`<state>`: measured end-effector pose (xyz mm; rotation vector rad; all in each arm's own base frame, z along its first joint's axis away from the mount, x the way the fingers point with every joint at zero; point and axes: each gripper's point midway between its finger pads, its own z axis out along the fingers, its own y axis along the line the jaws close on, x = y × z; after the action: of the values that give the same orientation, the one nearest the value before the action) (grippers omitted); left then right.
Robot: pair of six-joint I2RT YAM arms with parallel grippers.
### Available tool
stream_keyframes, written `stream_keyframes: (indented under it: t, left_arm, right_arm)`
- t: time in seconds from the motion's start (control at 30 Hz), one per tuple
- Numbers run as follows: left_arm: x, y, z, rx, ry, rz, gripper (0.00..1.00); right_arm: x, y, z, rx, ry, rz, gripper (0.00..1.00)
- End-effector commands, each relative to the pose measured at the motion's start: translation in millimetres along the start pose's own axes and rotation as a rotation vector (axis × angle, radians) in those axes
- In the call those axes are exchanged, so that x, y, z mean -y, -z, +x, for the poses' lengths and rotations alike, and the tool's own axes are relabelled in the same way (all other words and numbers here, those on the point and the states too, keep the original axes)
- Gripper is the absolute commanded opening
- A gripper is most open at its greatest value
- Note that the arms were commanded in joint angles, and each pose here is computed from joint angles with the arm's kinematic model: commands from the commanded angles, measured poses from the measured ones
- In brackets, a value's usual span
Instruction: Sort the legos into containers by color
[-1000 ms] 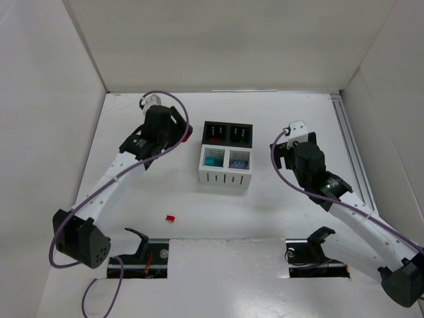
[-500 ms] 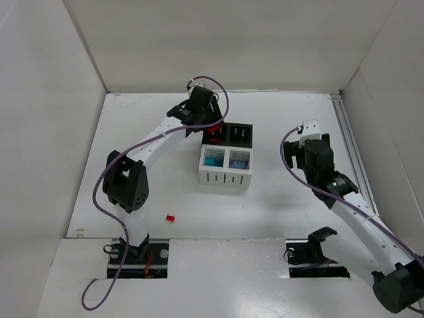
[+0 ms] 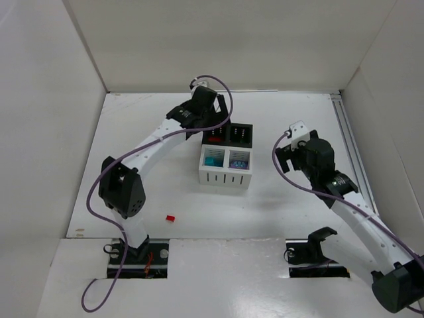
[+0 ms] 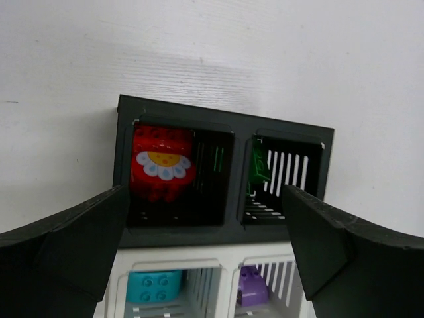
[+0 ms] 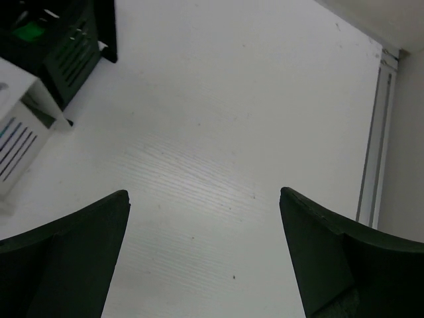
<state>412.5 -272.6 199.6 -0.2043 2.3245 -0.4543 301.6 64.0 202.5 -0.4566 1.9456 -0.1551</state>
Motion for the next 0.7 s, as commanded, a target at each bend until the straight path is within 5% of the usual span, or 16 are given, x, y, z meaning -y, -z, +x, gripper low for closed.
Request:
stream_keyframes:
  t: [0.0,0.13,0.33,0.5,0.67]
  left_arm:
    - [6.2,55.7,-31.1,0.102,0.007,0.04,0.99]
    - [-30.6,91.1,-22.5,0.149,0.072,-0.05,0.99]
    - [-115.4,147.8,29.9,0.205,0.228,-0.197,0.99]
    - [-147.0,169.6,54.3,0.22,0.298,-0.22,0.99]
    - [-153.6,172.1,67.1,0.202,0.306,-0.214,0.99]
  right_arm:
    - [-38.0,11.4,-55.3,0.243,0.13,-0.219,0.99]
    - [-124.5,45.5,-85.8,0.425,0.346,-0.498,0.99]
    - [-275.2,81.2,-73.4,0.549,0.583,-0.992,0.96]
    - [-379.6,101.1,-59.9,0.649,0.669,-1.161,0.92]
    - [-449.4,93.6,-40.1,0.588,0.71,-1.208,0.88]
